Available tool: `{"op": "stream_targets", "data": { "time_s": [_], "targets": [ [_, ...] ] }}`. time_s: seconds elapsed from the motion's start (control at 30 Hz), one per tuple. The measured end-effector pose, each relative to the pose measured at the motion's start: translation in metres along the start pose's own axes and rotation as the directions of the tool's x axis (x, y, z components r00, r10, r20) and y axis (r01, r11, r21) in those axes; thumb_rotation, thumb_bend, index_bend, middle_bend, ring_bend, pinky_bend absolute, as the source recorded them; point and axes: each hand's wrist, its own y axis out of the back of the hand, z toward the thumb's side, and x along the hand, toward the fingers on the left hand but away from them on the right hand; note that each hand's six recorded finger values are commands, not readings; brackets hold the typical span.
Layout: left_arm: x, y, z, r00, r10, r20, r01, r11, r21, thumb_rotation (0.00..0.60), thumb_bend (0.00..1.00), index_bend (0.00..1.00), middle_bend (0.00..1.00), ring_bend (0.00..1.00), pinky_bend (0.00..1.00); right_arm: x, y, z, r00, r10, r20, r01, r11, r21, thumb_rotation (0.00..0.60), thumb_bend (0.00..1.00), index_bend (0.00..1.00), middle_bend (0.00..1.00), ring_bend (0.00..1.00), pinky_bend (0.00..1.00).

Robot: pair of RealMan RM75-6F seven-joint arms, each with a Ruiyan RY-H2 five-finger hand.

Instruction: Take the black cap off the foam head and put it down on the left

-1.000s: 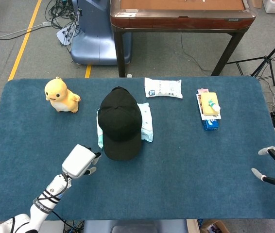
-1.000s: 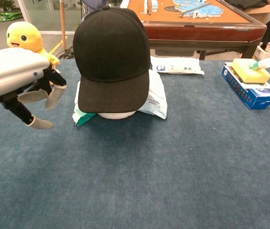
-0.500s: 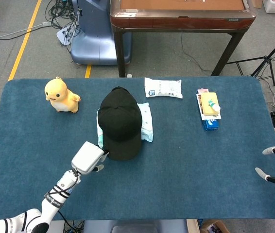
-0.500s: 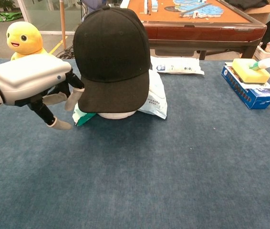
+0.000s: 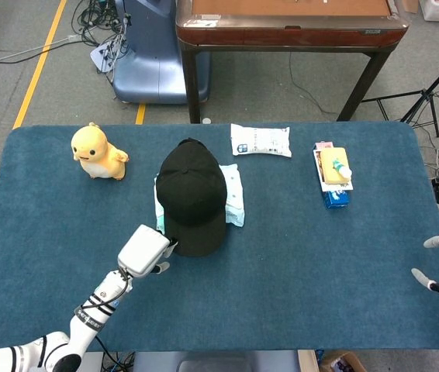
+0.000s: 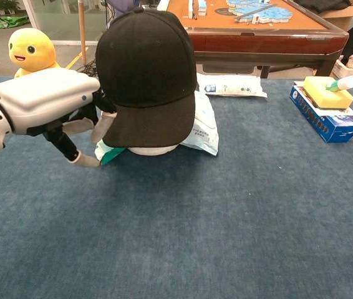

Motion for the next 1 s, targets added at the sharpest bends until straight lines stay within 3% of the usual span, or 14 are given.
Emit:
{"op": "stream_targets", "data": {
  "time_s": [0.5,1.0],
  "targets": [
    [0.016,-0.002,0.014,0.999,-0.012,0.032,0.011,1.0,0.027,0.6,0.0,0.7,0.96,0.74,0.79,0.006,0.012,-0.011,1.0,-0.01,0.026,0.011,1.0,-0.015,0.6,0.08,0.44,0.45,0.36,0.55],
    [0.027,0.001,0.019,1.0,0.015,0.011,-0.015,1.0,0.021,0.6,0.0,0.7,0.97,0.74,0.79,0.009,0.017,-0.018,0.999,-0.01,0.041,0.011,0.999,-0.03,0.6,0.08,0.45,0.45,0.36,0.55]
  ]
}}
